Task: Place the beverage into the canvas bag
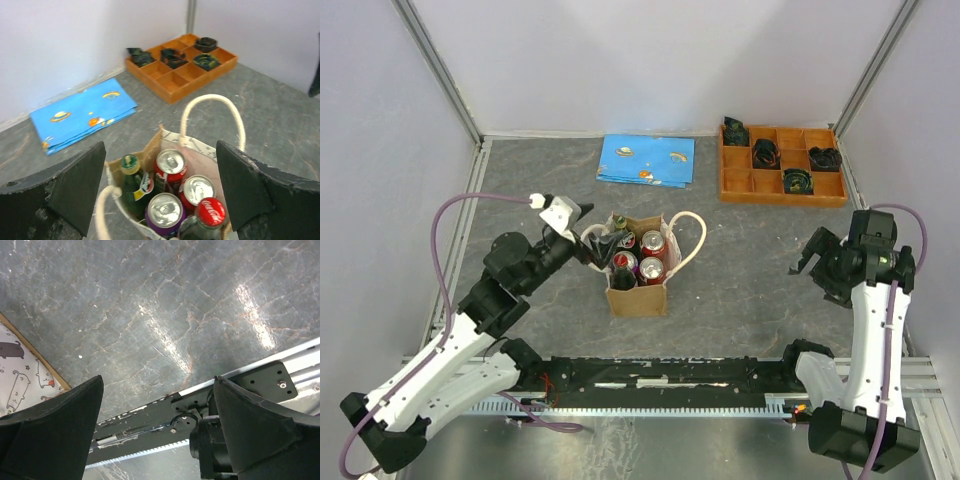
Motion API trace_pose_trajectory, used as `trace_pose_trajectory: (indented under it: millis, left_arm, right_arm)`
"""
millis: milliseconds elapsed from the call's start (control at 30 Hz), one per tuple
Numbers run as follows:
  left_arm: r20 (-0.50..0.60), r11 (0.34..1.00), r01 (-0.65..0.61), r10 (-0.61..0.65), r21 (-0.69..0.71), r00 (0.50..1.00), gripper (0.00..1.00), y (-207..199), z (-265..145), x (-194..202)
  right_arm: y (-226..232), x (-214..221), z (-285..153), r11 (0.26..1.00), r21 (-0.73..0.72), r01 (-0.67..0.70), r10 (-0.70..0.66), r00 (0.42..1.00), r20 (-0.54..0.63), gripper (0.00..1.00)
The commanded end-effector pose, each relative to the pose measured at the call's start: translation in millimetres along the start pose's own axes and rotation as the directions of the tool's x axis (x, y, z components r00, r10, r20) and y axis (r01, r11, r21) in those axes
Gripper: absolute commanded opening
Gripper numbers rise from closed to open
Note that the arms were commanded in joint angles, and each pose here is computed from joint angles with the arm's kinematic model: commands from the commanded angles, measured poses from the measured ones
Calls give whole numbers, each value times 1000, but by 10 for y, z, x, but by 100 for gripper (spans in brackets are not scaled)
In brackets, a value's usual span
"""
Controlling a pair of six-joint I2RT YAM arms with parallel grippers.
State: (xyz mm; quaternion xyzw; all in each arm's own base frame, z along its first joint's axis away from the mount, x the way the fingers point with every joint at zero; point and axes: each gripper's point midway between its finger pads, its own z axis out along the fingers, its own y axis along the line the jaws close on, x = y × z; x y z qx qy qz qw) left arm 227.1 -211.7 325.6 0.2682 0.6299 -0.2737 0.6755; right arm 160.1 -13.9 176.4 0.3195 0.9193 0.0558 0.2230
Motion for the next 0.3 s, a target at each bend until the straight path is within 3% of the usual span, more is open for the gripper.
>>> trace_pose_trajectory:
  millis: [0,267]
  left_arm:
    - [-69,972,36,-53,-231,996,96,426,-93,-27]
    - [-217,859,62,-197,-508,956,97,1064,-352,580]
  right_arm:
    - [181,-255,-10,997,-76,23,-17,997,80,99]
    - [279,-291,192,992,-128,21,-12,997,70,99]
